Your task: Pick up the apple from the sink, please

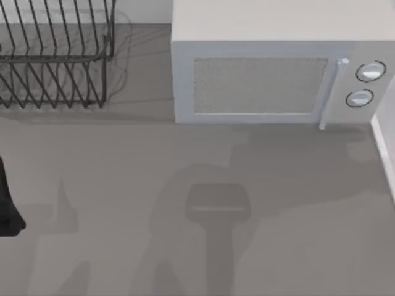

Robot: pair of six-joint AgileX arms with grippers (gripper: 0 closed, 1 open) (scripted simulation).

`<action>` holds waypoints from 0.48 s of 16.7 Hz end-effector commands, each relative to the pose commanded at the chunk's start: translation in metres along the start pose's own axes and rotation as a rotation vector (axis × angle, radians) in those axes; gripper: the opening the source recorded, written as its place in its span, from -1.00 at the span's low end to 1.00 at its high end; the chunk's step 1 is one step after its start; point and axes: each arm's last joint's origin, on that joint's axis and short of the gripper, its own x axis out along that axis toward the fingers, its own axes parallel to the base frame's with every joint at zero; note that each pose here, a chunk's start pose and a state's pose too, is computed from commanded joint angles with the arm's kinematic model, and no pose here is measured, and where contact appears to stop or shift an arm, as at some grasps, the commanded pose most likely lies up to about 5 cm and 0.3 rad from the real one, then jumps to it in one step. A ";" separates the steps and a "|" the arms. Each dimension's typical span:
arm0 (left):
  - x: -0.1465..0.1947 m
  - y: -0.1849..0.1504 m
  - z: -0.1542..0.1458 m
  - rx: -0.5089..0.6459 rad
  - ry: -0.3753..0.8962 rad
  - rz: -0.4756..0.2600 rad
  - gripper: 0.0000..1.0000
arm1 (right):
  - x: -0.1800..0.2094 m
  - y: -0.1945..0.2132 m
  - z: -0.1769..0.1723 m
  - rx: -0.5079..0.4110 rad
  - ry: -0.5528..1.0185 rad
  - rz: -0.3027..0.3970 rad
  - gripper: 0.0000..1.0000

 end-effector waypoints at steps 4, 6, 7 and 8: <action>0.000 0.000 0.000 0.000 0.000 0.000 1.00 | 0.000 0.073 0.005 -0.001 0.005 0.006 -1.00; 0.000 0.000 0.000 0.000 0.000 0.000 1.00 | 0.000 0.128 -0.001 -0.003 0.006 0.010 -1.00; 0.000 0.000 0.000 0.000 0.000 0.000 1.00 | 0.000 0.157 -0.007 -0.004 0.008 0.011 -1.00; 0.000 0.000 0.000 0.000 0.000 0.000 1.00 | 0.000 0.186 -0.016 -0.005 0.010 0.013 -1.00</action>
